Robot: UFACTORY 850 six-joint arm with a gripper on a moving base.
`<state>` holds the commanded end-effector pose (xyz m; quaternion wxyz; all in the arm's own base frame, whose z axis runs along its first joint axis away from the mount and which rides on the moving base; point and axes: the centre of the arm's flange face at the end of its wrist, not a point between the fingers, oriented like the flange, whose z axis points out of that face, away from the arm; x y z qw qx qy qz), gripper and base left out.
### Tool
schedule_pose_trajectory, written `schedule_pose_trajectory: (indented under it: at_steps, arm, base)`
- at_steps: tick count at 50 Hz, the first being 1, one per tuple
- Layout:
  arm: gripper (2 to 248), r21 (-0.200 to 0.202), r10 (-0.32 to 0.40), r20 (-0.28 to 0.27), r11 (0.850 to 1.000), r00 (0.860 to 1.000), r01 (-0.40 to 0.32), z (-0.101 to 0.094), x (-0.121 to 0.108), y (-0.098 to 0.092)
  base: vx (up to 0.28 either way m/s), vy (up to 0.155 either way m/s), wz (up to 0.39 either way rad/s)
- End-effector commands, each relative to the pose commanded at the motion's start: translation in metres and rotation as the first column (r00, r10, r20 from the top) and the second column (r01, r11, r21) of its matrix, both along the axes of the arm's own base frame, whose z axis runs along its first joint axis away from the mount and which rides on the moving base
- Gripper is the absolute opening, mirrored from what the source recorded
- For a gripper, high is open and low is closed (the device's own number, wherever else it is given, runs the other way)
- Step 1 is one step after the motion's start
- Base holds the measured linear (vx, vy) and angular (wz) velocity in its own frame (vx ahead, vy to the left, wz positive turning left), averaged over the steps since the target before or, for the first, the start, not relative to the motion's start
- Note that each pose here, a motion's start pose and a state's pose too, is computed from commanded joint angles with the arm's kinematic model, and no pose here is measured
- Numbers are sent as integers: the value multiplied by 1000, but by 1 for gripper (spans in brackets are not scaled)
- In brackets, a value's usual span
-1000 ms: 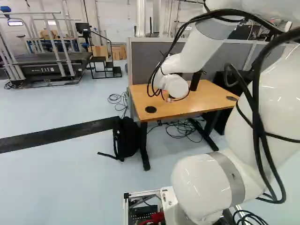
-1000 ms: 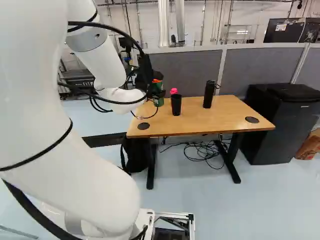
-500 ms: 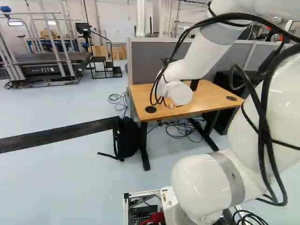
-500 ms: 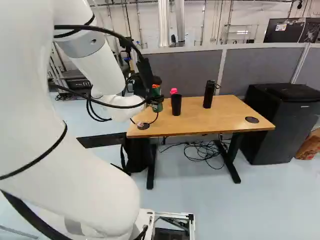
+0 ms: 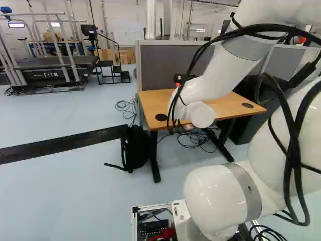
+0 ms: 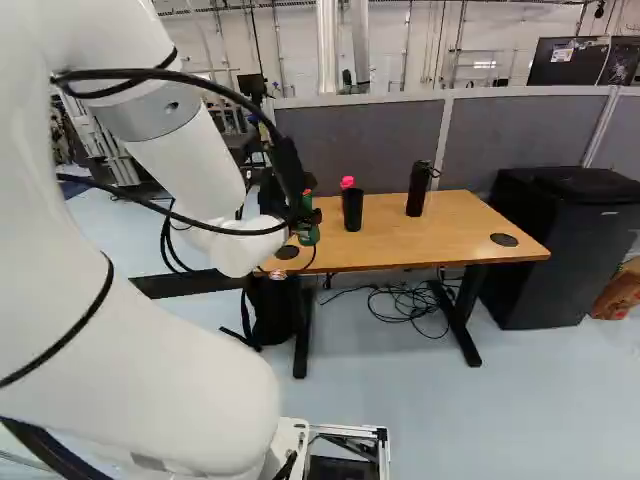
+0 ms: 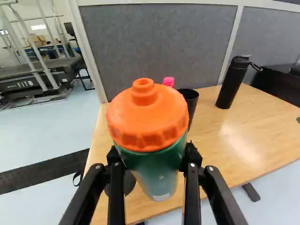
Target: Pick up the green bottle from the table
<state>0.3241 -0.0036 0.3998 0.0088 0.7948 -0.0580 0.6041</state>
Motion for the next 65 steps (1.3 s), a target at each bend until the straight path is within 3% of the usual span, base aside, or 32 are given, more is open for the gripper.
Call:
schedule_pose_trajectory:
  at_steps: [32,65]
  arm:
    - [113,-44,89,-54,995,995,-91,-29,-46,3]
    - [113,-50,103,-63,993,993,-106,-34,-54,4]
  base:
    - [0,0,0]
    - [0,0,0]
